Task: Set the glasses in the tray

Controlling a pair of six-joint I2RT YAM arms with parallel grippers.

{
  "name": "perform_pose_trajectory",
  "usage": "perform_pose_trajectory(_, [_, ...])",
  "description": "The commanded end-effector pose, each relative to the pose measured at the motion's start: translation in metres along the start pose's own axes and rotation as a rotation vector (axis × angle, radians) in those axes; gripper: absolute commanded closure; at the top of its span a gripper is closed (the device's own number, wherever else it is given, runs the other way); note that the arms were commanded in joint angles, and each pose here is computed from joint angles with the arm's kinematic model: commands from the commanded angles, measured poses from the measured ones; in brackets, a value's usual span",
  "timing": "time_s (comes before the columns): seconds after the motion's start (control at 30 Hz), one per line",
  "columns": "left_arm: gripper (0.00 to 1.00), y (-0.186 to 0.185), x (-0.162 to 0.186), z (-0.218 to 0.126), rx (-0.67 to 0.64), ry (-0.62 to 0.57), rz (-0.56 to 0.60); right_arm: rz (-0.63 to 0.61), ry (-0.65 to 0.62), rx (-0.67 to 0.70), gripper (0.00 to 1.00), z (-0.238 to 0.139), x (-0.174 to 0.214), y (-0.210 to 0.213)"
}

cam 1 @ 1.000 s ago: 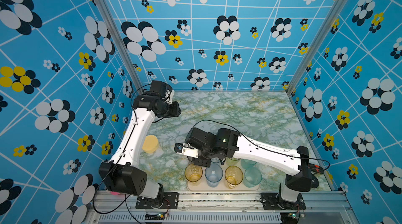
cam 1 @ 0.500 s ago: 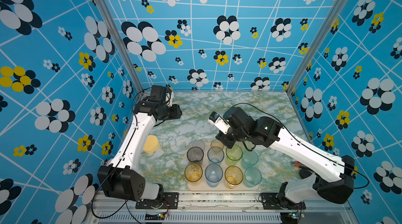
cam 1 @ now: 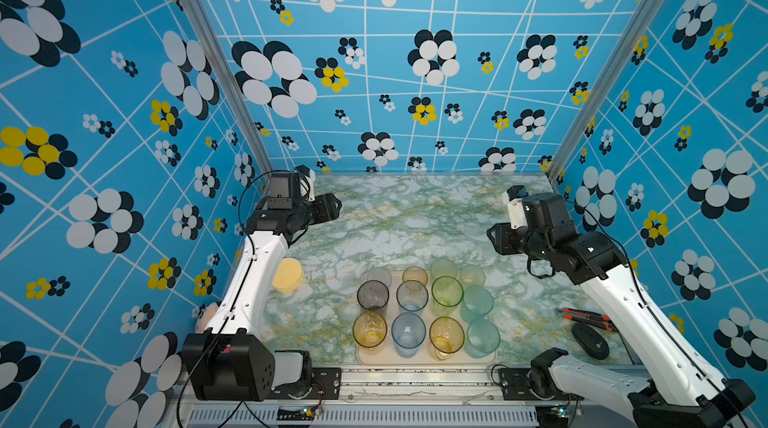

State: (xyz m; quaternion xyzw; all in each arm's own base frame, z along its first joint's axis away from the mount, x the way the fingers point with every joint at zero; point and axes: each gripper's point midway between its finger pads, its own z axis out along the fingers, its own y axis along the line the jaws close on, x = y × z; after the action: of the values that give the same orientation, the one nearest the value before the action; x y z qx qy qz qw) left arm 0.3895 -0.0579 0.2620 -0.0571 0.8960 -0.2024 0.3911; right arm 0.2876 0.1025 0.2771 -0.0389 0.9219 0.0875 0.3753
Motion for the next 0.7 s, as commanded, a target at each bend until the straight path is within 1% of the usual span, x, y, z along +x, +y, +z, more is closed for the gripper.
perform_pose_trajectory(0.0, [0.19, -0.004, -0.01, 0.012, 0.045, -0.011, 0.033, 0.085, 0.032, 0.059, 0.54, -0.001, 0.012, -0.023])
perform_pose_trajectory(0.07, [0.21, -0.001, -0.006, 0.02, 0.039, 0.031, 0.049, 0.107, 0.035, 0.077, 0.54, -0.001, 0.012, -0.032])
perform_pose_trajectory(0.17, [0.24, 0.012, 0.002, 0.029, -0.014, 0.094, 0.069, 0.119, 0.062, 0.122, 0.53, 0.004, 0.017, -0.043])
perform_pose_trajectory(0.23, [0.26, 0.016, 0.008, 0.036, -0.024, 0.121, 0.068, 0.137, 0.08, 0.141, 0.53, 0.009, 0.02, -0.048])
perform_pose_trajectory(0.33, [0.33, 0.009, 0.017, 0.045, 0.051, 0.136, 0.06, 0.168, 0.085, 0.142, 0.53, 0.016, 0.021, -0.05])
perform_pose_trajectory(0.4, [0.36, 0.009, 0.027, 0.049, 0.07, 0.162, 0.071, 0.182, 0.086, 0.143, 0.54, 0.02, 0.021, -0.051])
perform_pose_trajectory(0.43, [0.37, 0.012, 0.033, 0.05, 0.056, 0.19, 0.078, 0.186, 0.093, 0.144, 0.54, 0.022, 0.022, -0.051])
perform_pose_trajectory(0.53, [0.43, 0.031, 0.046, 0.051, -0.044, 0.269, 0.105, 0.19, 0.108, 0.155, 0.54, 0.027, 0.021, -0.053])
perform_pose_trajectory(0.6, [0.43, 0.037, 0.044, 0.052, -0.068, 0.233, 0.115, 0.186, 0.071, 0.182, 0.54, 0.028, 0.015, -0.058])
perform_pose_trajectory(0.63, [0.43, 0.038, 0.04, 0.053, -0.071, 0.185, 0.115, 0.184, 0.039, 0.194, 0.55, 0.029, 0.011, -0.062])
perform_pose_trajectory(0.67, [0.4, 0.038, 0.034, 0.055, -0.067, 0.121, 0.115, 0.191, 0.004, 0.194, 0.55, 0.03, 0.007, -0.064])
